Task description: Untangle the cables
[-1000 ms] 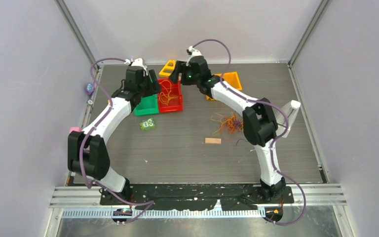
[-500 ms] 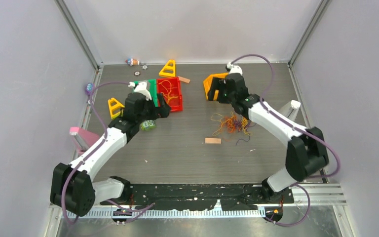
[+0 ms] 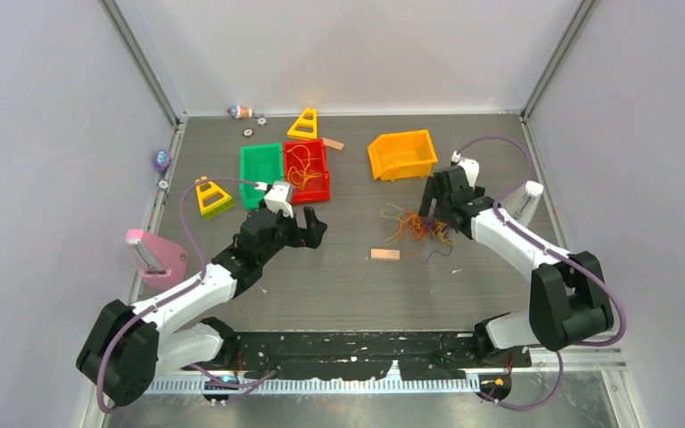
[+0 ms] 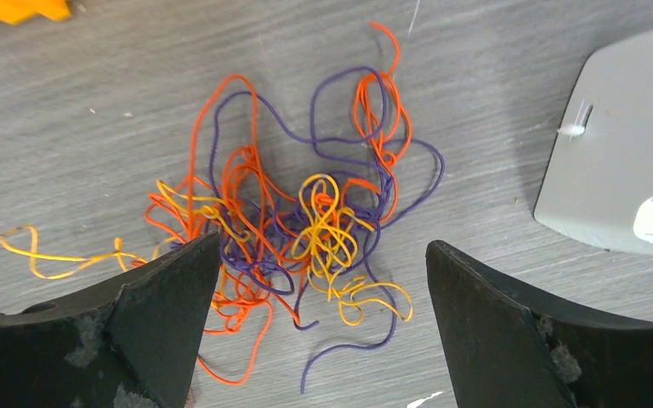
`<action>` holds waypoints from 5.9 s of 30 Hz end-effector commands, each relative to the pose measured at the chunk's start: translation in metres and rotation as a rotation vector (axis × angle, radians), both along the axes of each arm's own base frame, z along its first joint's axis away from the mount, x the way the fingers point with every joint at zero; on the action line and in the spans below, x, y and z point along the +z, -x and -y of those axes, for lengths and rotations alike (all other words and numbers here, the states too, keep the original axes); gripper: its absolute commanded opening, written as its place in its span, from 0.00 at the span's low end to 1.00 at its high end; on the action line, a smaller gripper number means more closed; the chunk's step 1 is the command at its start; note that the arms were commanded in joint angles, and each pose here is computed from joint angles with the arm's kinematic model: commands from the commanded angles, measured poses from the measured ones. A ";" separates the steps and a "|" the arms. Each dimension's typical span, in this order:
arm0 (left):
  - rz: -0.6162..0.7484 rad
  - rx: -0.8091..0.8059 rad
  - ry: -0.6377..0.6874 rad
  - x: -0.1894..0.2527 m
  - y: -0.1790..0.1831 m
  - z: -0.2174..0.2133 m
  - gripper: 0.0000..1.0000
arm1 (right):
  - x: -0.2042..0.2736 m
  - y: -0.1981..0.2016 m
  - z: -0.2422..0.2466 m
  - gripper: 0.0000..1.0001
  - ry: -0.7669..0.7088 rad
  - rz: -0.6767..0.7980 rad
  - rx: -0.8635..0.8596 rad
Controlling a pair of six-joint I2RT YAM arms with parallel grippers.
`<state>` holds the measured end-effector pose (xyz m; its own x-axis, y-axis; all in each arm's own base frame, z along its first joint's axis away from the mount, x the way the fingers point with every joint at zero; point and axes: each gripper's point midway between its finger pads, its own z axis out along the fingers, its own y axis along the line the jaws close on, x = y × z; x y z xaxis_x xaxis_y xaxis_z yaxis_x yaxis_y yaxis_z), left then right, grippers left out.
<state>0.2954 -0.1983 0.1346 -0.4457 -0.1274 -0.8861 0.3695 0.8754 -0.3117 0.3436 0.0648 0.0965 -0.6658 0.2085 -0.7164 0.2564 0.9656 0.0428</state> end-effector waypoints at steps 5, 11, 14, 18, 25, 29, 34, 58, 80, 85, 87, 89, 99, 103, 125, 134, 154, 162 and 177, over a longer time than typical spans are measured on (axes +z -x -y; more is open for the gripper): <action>0.185 -0.048 0.070 0.042 -0.010 0.014 0.98 | -0.037 0.009 -0.016 0.90 -0.059 -0.078 0.035; 0.183 -0.054 0.057 0.039 -0.011 0.015 0.97 | -0.051 0.013 -0.078 0.83 -0.230 -0.078 0.144; 0.178 -0.056 0.049 0.036 -0.012 0.016 0.97 | -0.046 0.011 -0.118 0.83 -0.308 -0.068 0.227; 0.165 -0.104 0.044 0.032 -0.012 0.025 0.97 | -0.023 0.019 -0.168 0.79 -0.400 -0.048 0.351; 0.114 -0.210 0.037 0.024 -0.010 0.049 0.97 | 0.013 0.026 -0.150 0.81 -0.386 0.038 0.352; 0.099 -0.241 0.035 0.022 -0.009 0.056 0.97 | 0.001 0.025 -0.109 0.81 -0.319 0.000 0.253; 0.097 -0.250 0.032 0.021 -0.008 0.059 0.97 | -0.017 0.021 -0.061 0.82 -0.267 -0.026 0.131; -0.358 -0.482 -0.088 -0.061 -0.010 0.122 0.96 | -0.068 0.000 -0.084 0.56 -0.296 -0.130 0.217; -0.435 -0.373 0.022 -0.071 -0.035 0.104 0.00 | -0.024 0.022 -0.044 0.05 -0.161 -0.035 0.143; -0.324 -0.275 0.033 -0.053 -0.041 0.080 0.00 | 0.002 0.031 -0.023 0.05 -0.136 0.046 0.083; -0.291 -0.247 0.025 -0.047 -0.042 0.074 0.00 | 0.012 0.034 -0.015 0.05 -0.129 0.075 0.055; -0.261 -0.215 0.014 -0.041 -0.043 0.067 0.00 | 0.022 0.037 -0.006 0.05 -0.120 0.110 0.024; -0.138 -0.014 -0.053 -0.024 -0.048 0.022 0.00 | 0.060 0.049 0.039 0.05 -0.062 0.265 -0.184; -0.111 0.063 -0.068 -0.021 -0.051 0.008 0.00 | 0.067 0.052 0.049 0.05 -0.056 0.296 -0.245; -0.043 0.180 -0.060 -0.008 -0.050 -0.017 0.00 | -0.011 0.036 -0.033 0.47 -0.244 0.007 0.117; -0.041 0.133 -0.055 -0.007 -0.049 -0.009 0.00 | -0.016 0.031 -0.063 0.80 -0.319 -0.008 0.279; -0.058 0.173 -0.090 -0.011 -0.050 -0.017 0.00 | 0.115 0.013 -0.046 0.05 -0.229 0.255 0.287; -0.086 0.166 -0.099 -0.016 -0.052 -0.014 0.00 | 0.268 0.035 -0.020 0.05 -0.216 0.571 0.228; -0.182 0.320 -0.219 -0.035 -0.057 -0.041 0.00 | 0.429 0.070 0.023 0.05 -0.149 0.848 0.104</action>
<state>0.3450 -0.1671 0.0879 -0.5952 -0.0772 -0.7999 0.0897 0.9828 -0.1616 0.2733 0.0568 0.5293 0.0651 0.3437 -0.9368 -0.0928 0.9368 0.3372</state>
